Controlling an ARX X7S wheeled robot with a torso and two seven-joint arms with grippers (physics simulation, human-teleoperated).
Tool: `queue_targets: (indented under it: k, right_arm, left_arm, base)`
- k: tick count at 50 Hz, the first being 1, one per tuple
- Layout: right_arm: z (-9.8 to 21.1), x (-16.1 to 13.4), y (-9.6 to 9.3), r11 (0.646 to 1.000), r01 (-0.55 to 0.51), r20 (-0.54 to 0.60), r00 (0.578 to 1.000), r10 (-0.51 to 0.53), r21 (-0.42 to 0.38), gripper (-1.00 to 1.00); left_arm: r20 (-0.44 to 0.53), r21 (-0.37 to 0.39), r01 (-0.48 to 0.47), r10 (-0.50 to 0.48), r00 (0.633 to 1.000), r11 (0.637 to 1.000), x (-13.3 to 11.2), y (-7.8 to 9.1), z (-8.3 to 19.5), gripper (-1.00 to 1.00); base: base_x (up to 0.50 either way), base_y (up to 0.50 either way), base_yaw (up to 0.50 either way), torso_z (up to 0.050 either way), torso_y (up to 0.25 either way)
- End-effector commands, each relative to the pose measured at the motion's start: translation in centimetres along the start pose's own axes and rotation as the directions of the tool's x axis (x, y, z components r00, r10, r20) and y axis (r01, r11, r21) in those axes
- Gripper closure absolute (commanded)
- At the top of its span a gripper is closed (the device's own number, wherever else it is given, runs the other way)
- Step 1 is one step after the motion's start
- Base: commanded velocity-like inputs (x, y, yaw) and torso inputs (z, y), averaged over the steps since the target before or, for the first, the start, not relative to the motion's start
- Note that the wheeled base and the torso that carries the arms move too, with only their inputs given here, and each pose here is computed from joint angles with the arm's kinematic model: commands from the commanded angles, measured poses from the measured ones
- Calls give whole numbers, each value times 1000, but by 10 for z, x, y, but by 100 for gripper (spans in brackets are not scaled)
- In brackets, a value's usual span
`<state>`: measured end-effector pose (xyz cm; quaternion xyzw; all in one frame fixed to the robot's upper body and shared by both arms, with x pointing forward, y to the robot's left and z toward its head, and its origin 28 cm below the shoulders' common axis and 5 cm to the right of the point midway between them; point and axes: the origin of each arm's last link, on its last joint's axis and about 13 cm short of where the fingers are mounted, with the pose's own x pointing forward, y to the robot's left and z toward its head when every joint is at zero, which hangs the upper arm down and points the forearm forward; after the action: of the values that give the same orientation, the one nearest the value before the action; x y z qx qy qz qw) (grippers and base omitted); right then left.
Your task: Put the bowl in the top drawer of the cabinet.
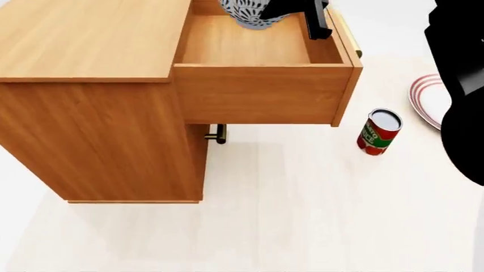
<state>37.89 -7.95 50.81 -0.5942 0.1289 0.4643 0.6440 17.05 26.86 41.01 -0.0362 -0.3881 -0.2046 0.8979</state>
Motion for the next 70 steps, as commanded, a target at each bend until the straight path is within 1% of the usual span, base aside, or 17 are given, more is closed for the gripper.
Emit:
queue_targets:
  k: [1, 12, 13, 21, 27, 35, 40, 47, 55, 61, 64, 65, 66, 67, 68, 69, 70]
  right_arm:
    - [0, 2, 0, 1000, -4, 7, 1000, 4, -5, 100]
    - [-2, 5, 1, 1000, -10, 9, 1000, 10, 11, 100]
    - [-2, 5, 1, 1000, -13, 9, 1000, 12, 12, -100]
    - [-2, 6, 1, 1000, -22, 10, 1000, 22, 14, -100]
    - [-3, 7, 2, 1000, -23, 9, 1000, 23, 18, -100]
    - [-2, 1, 1, 1000, -15, 22, 1000, 14, 24, -100]
    - [2, -7, -1, 1000, 12, 47, 999, -13, 20, -100]
    - [13, -30, -4, 990, 134, 139, 982, -128, -31, -100]
    - [7, -66, -4, 960, 275, 166, 950, -263, -50, -100]
    - [-5, -78, -2, 934, 357, 183, 920, -346, -28, -100]
    - [-14, -87, 1, 908, 419, 205, 889, -410, 1, -100]
    - [-16, -90, 6, 896, 444, 212, 875, -436, 8, -100]
    - [-23, -91, 13, 887, 459, 206, 864, -458, 49, -100]
    - [-25, -93, 21, 880, 471, 208, 857, -471, 52, -100]
    - [-28, -94, 32, 868, 491, 223, 839, -495, 80, -100]
    - [-23, -95, 42, 857, 513, 245, 825, -510, 56, -100]
    - [-23, -96, 52, 841, 537, 260, 804, -534, 65, -100]
  left_arm:
    - [-1, -3, -4, 4, 1000, 1000, -1, -1, 4, -100]
    - [-2, -7, -7, 7, 1000, 1000, -2, -1, 4, -100]
    - [-2, -7, -8, 7, 1000, 1000, -2, -1, 4, -100]
    - [0, -7, -7, 7, 1000, 1000, -2, 0, 1, -100]
    - [1, -6, -8, 8, 1000, 1000, -3, -1, 3, -100]
    - [3, -5, -7, 7, 1000, 1000, -3, -1, 2, -100]
    - [4, -7, -6, 6, 1000, 1000, -2, -1, 1, -100]
    - [3, -13, -9, 9, 1000, 1000, -3, 0, 0, -100]
    - [9, -19, -29, 29, 1000, 999, -4, 3, -3, -100]
    - [21, -29, -37, 37, 999, 999, -4, 5, -3, -100]
    - [23, -30, -39, 40, 999, 999, -5, 5, -4, -100]
    - [24, -30, -39, 40, 999, 999, -5, 5, -4, -100]
    - [25, -30, -40, 41, 999, 999, -5, 5, -4, -100]
    - [25, -29, -41, 42, 999, 999, -5, 6, -4, -100]
    - [26, -28, -42, 43, 999, 999, -5, 6, -4, -100]
    - [26, -27, -43, 44, 999, 999, -5, 6, -5, -100]
    - [26, -27, -44, 44, 999, 999, -5, 7, -5, -100]
  base:
    - [0, 0, 0, 0, 0]
    - [0, 0, 0, 0, 0]
    - [0, 0, 0, 0, 0]
    - [0, 0, 0, 0, 0]
    - [0, 0, 0, 0, 0]
    - [0, 0, 0, 0, 0]
    - [0, 0, 0, 0, 0]
    - [0, 0, 0, 0, 0]
    - [0, 0, 0, 0, 0]
    - [0, 0, 0, 0, 0]
    - [0, 0, 0, 0, 0]
    - [0, 0, 0, 0, 0]
    - [0, 0, 0, 0, 0]
    - [0, 0, 0, 0, 0]
    - [0, 0, 0, 0, 0]
    - [0, 0, 0, 0, 0]
    - [0, 0, 0, 0, 0]
